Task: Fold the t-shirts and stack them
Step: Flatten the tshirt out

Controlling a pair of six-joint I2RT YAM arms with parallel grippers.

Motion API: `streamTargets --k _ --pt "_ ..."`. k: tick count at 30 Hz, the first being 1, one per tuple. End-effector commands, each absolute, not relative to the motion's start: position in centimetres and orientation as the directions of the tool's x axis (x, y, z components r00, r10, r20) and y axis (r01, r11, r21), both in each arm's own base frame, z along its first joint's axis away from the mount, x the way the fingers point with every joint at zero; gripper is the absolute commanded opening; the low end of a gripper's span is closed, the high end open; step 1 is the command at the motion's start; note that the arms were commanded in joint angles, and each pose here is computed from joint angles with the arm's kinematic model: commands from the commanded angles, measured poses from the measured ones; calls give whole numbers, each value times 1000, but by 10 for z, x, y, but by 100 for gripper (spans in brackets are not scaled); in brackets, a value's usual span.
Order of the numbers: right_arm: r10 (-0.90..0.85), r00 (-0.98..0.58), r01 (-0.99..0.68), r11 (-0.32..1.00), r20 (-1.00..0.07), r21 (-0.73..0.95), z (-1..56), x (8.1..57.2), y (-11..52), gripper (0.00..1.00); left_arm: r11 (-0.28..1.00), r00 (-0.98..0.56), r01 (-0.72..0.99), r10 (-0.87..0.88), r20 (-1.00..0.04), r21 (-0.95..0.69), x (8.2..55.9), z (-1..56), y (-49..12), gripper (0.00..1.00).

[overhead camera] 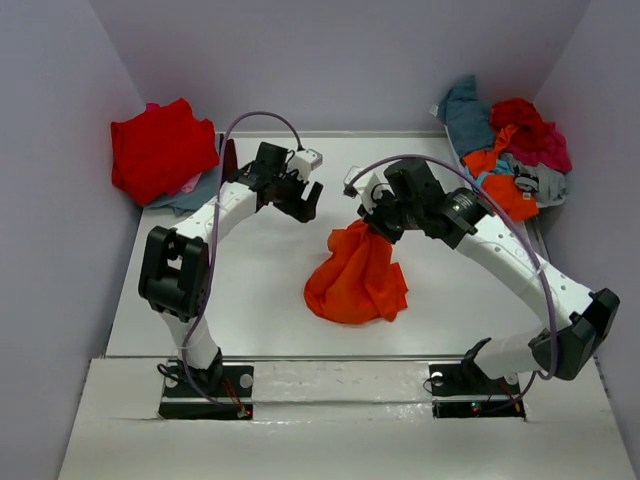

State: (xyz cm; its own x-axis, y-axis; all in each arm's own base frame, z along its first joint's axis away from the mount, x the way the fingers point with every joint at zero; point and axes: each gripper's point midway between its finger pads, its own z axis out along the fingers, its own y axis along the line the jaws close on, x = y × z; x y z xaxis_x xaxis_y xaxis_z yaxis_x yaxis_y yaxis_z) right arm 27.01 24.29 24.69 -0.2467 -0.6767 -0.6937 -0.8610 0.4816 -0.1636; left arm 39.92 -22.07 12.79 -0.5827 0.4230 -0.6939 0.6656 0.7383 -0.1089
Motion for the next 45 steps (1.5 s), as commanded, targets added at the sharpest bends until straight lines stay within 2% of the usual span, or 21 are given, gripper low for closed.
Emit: streamTargets --k 1,9,14,22,30,36,38,41,45 --pt "-642 -237 -804 551 -729 -223 270 268 214 7 689 -553 710 418 -721 -144 390 148 -236 91" --pt "-665 -320 -790 581 -675 -198 246 244 178 7 615 -536 775 514 -670 -147 370 123 -275 91" --pt "-659 -337 -798 578 -672 -167 243 235 174 7 511 -516 833 585 -625 -210 342 107 -300 91" --pt "-653 -369 -780 605 -662 -161 245 229 157 7 449 -505 857 637 -582 -252 324 87 -323 90" --pt "-641 -371 -776 611 -672 -154 243 230 157 7 367 -472 882 690 -548 -297 297 73 -343 74" --pt "-636 -364 -776 611 -681 -157 248 233 159 7 305 -444 892 730 -520 -334 274 64 -351 66" --pt "-637 -365 -775 612 -679 -157 248 233 159 7 294 -436 894 741 -510 -337 270 60 -354 58" --pt "-638 -367 -773 614 -677 -160 246 233 158 7 280 -417 903 754 -508 -325 266 60 -361 40" --pt "-639 -366 -772 614 -676 -163 245 233 157 7 298 -409 910 754 -513 -288 269 63 -361 6"
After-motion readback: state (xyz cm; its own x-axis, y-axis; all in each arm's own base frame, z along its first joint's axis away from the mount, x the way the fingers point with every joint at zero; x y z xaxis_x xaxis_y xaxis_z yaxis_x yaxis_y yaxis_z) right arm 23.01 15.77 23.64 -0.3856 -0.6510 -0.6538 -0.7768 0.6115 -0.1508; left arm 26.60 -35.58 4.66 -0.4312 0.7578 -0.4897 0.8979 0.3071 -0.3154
